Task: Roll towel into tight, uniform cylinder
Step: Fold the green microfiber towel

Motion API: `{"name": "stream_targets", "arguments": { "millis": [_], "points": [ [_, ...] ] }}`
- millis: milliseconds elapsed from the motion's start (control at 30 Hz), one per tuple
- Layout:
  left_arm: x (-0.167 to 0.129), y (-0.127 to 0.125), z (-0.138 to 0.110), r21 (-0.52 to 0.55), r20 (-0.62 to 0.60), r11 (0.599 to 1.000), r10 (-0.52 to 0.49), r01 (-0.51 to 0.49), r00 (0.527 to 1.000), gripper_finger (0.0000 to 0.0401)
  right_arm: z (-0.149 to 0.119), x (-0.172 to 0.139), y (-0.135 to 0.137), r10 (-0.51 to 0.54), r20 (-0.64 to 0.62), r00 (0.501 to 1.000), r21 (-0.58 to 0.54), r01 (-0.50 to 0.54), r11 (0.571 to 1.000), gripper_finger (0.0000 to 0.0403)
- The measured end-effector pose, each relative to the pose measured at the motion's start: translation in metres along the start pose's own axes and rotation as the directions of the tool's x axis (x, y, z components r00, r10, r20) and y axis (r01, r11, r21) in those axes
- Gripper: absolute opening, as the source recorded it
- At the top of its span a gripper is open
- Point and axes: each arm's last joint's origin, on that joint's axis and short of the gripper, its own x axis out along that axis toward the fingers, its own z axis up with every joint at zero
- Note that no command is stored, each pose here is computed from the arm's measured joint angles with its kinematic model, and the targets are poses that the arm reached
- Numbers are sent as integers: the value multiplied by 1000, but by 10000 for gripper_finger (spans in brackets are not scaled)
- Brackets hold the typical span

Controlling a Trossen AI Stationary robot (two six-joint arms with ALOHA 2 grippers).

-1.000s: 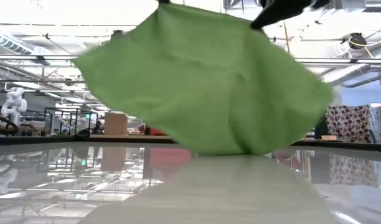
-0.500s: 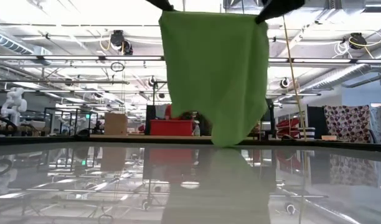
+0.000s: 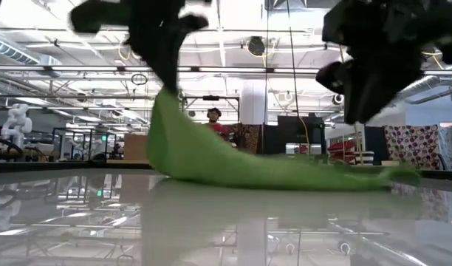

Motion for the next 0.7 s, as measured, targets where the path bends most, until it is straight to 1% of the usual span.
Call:
{"name": "stream_targets", "arguments": {
  "millis": [100,167,200,267,367,467,600,700],
  "points": [
    [19,-17,4,30,-105,999,-22,25,994,0,-2,10,15,13,-36,999,-13,-14,1000,154],
    [27,-26,5,44,-156,998,-34,42,987,0,-2,11,28,26,-23,999,-33,-26,999,186],
    [31,-30,7,50,-168,997,-44,54,985,0,-2,11,34,13,-18,1000,-48,-14,999,199],
    [36,-37,10,56,-171,996,-53,63,984,0,-5,12,45,-46,-8,999,-81,45,996,214],
    [38,-42,13,47,-161,997,-53,61,986,0,-8,17,59,-115,-3,993,-110,114,987,218],
    [38,-44,15,35,-149,998,-52,58,987,0,-12,29,67,-150,-24,988,-101,147,984,208],
    [37,-45,15,16,-144,998,-52,55,988,0,-19,47,71,-258,-74,963,-84,252,964,189],
    [37,-47,15,3,-145,999,-53,54,988,0,-25,56,70,-342,-99,934,-67,337,939,175]
  ]
}}
